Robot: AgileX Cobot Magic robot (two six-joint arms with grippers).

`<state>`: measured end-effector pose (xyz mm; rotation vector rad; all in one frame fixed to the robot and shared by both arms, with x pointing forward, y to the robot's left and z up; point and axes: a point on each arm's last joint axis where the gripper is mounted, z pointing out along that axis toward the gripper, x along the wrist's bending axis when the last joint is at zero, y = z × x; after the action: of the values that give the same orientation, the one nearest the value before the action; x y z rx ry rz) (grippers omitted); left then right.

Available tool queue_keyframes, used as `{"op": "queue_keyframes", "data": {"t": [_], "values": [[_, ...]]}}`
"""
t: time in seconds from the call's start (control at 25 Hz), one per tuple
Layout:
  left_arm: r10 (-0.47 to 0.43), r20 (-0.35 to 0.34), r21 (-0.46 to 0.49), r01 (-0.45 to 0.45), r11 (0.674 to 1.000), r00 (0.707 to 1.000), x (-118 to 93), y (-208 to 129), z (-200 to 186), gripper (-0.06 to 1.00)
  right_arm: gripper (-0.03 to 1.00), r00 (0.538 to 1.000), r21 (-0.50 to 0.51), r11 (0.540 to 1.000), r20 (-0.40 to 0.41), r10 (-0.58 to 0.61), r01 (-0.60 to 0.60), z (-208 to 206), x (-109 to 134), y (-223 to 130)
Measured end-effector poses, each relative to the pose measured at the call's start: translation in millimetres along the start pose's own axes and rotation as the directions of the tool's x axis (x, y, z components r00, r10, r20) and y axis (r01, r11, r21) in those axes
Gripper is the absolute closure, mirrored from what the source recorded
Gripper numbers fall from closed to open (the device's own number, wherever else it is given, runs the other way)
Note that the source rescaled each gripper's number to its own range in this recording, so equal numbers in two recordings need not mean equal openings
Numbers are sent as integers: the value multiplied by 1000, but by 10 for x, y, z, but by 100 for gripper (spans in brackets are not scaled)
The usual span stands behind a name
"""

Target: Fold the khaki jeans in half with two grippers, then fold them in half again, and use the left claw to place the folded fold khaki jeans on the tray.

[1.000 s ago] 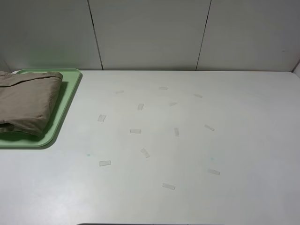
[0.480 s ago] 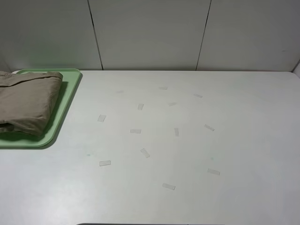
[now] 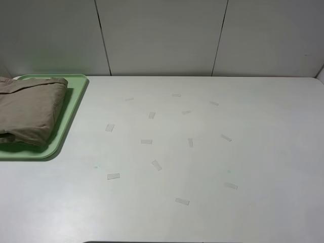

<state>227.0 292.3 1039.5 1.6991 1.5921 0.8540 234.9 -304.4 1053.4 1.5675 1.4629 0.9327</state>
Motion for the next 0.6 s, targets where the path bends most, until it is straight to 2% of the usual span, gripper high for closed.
{"op": "queue_keyframes", "data": {"t": [0.6], "values": [[0,0,0,0,1000,1000,0,0,0,-5,-3,1000,-1,1000,10,2,-2,0,-9,1]]}}
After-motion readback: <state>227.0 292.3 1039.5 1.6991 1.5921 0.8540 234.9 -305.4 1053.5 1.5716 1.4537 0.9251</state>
